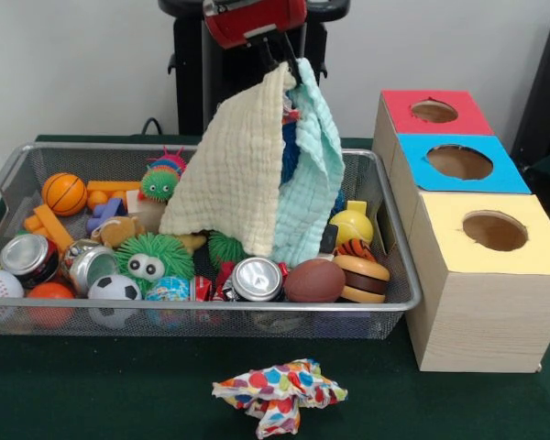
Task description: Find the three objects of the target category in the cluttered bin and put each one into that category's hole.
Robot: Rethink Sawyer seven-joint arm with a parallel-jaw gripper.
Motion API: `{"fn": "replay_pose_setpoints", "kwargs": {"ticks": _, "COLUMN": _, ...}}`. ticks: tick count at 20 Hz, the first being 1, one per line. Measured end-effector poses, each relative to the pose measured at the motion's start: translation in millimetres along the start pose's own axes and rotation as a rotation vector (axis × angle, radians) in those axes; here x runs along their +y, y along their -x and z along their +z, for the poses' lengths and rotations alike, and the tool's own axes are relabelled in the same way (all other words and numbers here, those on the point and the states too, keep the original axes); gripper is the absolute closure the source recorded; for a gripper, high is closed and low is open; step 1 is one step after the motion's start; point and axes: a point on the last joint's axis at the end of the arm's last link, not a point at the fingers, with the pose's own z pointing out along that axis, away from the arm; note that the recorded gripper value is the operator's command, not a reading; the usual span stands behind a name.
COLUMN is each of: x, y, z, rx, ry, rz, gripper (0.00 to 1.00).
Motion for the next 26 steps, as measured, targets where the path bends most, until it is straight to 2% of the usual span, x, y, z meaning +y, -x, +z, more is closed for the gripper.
{"fn": "replay_pose_setpoints", "kwargs": {"ticks": 7, "x": -2.1, "y": 3.6, "z": -8.0, "rx": 0.040, "ry": -0.018, "rz": 0.001, "gripper": 1.00}}
{"fn": "replay_pose_setpoints", "kwargs": {"ticks": 11, "x": -6.8, "y": 0.7, "z": -12.3, "rx": 0.073, "ry": -0.048, "rz": 0.005, "gripper": 1.00}}
{"fn": "replay_pose_setpoints", "kwargs": {"ticks": 13, "x": -13.1, "y": -1.2, "z": -13.2, "rx": 0.081, "ry": -0.080, "rz": -0.007, "gripper": 1.00}}
{"fn": "replay_pose_setpoints", "kwargs": {"ticks": 16, "x": -32.7, "y": -1.9, "z": -13.2, "rx": 0.069, "ry": -0.160, "rz": -0.052, "gripper": 1.00}}
{"fn": "replay_pose_setpoints", "kwargs": {"ticks": 18, "x": -39.6, "y": -1.6, "z": -13.2, "rx": 0.062, "ry": -0.184, "rz": -0.068, "gripper": 1.00}}
{"fn": "replay_pose_setpoints", "kwargs": {"ticks": 19, "x": -53.6, "y": -0.9, "z": -14.9, "rx": 0.048, "ry": -0.222, "rz": -0.092, "gripper": 1.00}}
{"fn": "replay_pose_setpoints", "kwargs": {"ticks": 23, "x": -76.1, "y": 1.0, "z": -20.4, "rx": 0.027, "ry": -0.257, "rz": -0.097, "gripper": 1.00}}
{"fn": "replay_pose_setpoints", "kwargs": {"ticks": 25, "x": -107.0, "y": 5.0, "z": -30.4, "rx": 0.003, "ry": -0.284, "rz": -0.081, "gripper": 1.00}}
{"fn": "replay_pose_setpoints", "kwargs": {"ticks": 26, "x": -115.1, "y": 5.6, "z": -33.7, "rx": -0.002, "ry": -0.289, "rz": -0.075, "gripper": 1.00}}
